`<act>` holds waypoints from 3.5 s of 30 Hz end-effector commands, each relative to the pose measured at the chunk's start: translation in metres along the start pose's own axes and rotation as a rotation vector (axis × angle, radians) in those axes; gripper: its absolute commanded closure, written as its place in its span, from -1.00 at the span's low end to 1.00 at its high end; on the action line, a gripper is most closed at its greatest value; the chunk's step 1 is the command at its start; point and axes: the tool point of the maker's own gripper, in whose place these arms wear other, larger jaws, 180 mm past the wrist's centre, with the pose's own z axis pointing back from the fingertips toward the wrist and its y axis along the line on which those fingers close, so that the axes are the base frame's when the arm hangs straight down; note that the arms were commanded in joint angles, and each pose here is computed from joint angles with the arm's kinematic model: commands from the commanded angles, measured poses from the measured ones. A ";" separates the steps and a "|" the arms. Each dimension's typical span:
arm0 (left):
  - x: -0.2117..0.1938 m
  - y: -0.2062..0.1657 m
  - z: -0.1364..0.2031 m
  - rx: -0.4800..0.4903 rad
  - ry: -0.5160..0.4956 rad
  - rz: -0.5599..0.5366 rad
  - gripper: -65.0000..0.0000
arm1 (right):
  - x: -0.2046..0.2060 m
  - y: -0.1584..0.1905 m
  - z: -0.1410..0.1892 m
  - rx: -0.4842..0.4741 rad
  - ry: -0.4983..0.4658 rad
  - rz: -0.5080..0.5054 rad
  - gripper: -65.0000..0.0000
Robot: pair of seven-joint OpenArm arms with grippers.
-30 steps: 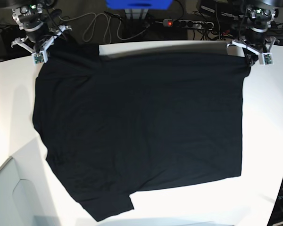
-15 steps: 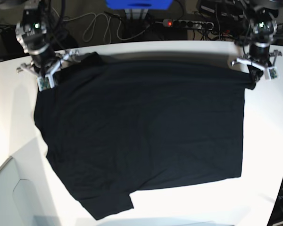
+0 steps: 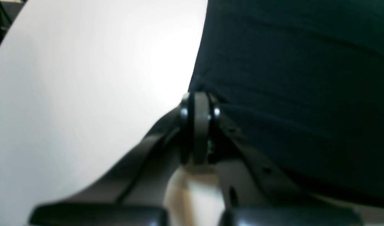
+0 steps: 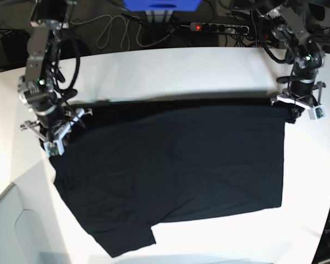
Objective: Fold the T-shirt properly
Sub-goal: 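Carry the shoulder edge with both grippers over the shirt toward the hem, then lay the shoulder edge down and open both grippers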
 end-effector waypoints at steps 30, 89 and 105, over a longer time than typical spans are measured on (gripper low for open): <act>0.055 0.004 -0.035 -0.017 -0.110 0.046 1.00 | 0.063 0.000 -0.067 0.061 -0.064 0.013 0.99; -0.061 0.021 -0.048 0.000 0.122 0.150 1.00 | -0.079 -0.081 -0.075 0.005 0.230 -0.077 0.31; 0.014 0.015 -0.017 0.008 0.056 -0.002 1.00 | -0.011 -0.117 -0.023 -0.126 0.146 0.123 0.99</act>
